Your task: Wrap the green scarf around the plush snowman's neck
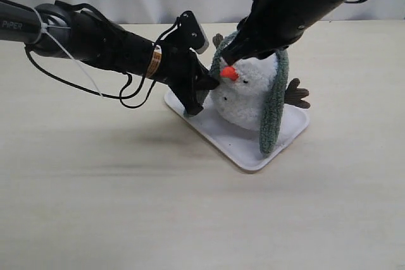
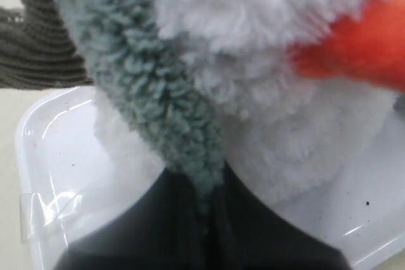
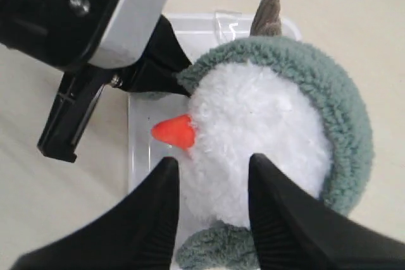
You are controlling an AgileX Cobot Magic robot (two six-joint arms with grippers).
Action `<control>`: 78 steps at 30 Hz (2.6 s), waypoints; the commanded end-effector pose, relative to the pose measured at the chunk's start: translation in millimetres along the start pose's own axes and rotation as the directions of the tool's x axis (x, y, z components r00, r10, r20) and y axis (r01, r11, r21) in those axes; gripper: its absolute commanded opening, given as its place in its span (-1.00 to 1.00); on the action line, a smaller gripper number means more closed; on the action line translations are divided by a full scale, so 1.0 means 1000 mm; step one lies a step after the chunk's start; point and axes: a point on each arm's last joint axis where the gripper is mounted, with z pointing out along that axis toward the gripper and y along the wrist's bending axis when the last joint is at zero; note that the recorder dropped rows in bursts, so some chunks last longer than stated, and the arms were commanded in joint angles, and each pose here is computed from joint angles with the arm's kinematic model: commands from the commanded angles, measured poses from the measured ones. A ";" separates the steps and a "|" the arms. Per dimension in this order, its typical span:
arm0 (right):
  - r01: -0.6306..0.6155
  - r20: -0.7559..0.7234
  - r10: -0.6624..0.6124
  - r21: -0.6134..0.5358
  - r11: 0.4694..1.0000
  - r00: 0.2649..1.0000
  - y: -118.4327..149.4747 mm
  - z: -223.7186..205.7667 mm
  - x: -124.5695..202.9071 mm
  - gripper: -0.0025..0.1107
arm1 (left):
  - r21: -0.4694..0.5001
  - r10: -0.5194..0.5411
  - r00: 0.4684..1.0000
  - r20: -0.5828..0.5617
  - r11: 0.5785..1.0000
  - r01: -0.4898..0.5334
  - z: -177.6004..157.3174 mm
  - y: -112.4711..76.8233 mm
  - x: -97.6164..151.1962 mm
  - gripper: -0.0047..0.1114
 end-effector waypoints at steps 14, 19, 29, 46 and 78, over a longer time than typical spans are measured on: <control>-0.120 0.020 0.119 0.170 0.978 0.993 -0.054 0.023 -0.002 -0.33 | 0.022 0.028 1.000 0.010 0.999 -0.028 0.001 -0.002 -0.003 -0.92; -0.098 0.007 0.098 0.093 0.991 0.995 -0.051 0.007 -0.016 -0.33 | 0.027 0.042 0.999 0.014 0.999 -0.042 0.001 -0.003 -0.003 -0.92; -0.071 -0.063 0.077 0.091 0.993 0.995 -0.051 0.044 -0.012 -0.33 | 0.027 0.042 0.999 0.014 0.999 -0.042 0.001 -0.003 -0.003 -0.92; 0.001 -0.069 0.012 0.192 0.981 0.998 -0.060 0.043 -0.012 -0.88 | 0.023 0.068 0.998 0.012 0.997 -0.068 0.001 -0.002 -0.003 -0.92; 0.033 -0.141 0.010 0.303 0.952 0.990 -0.071 0.075 -0.004 -0.88 | -0.007 0.121 0.982 0.143 0.993 -0.122 -0.052 0.007 -0.046 0.08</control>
